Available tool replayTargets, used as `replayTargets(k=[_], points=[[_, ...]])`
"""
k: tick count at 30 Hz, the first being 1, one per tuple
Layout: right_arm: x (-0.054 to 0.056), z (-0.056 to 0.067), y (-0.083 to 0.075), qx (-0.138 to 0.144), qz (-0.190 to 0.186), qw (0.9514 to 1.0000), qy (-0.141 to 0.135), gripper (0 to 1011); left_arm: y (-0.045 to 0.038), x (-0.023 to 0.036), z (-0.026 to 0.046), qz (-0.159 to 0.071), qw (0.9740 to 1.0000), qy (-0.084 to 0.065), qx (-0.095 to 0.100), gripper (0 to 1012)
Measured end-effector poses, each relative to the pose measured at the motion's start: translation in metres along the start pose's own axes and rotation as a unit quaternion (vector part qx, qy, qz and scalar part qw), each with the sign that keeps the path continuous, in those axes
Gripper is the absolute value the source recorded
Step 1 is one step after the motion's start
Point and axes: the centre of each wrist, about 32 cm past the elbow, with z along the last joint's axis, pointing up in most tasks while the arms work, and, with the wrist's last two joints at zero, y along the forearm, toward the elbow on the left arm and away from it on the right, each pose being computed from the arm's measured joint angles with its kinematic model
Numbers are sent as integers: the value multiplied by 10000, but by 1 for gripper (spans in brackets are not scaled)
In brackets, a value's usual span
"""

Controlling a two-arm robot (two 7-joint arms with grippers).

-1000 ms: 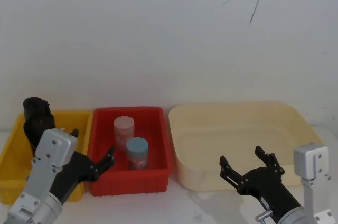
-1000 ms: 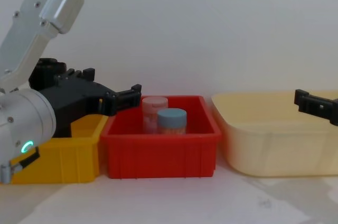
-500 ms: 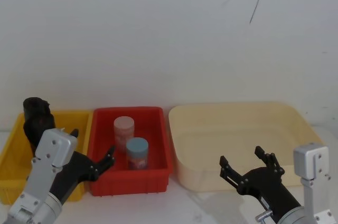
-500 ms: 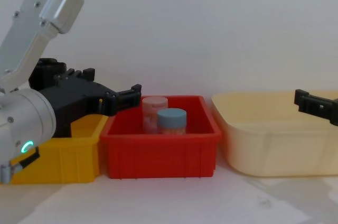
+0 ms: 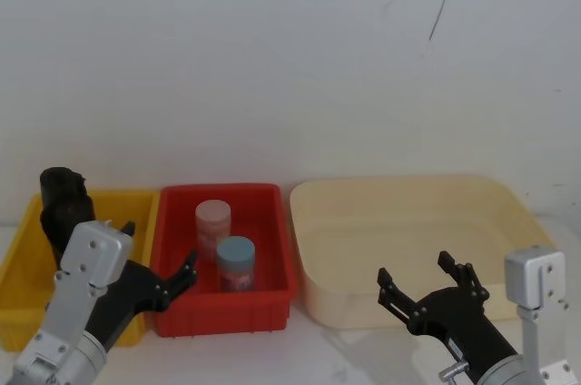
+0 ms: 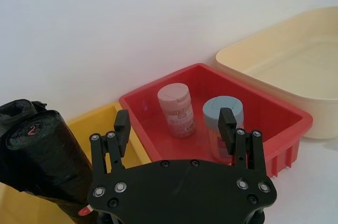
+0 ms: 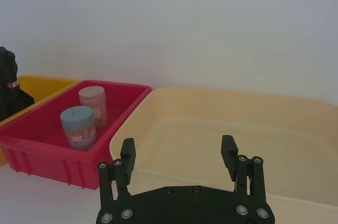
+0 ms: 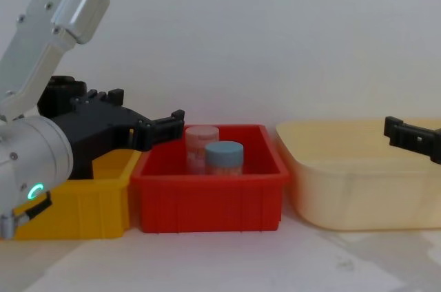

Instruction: Pick up the garbage bag with the one hand and transfer it to the other hand.

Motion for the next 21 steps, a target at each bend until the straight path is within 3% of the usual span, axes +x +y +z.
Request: replayTargets(k=[21], points=[[0, 0, 0, 0, 0, 10000, 0, 1000, 0, 0, 0, 0, 10000, 0, 0, 1002]])
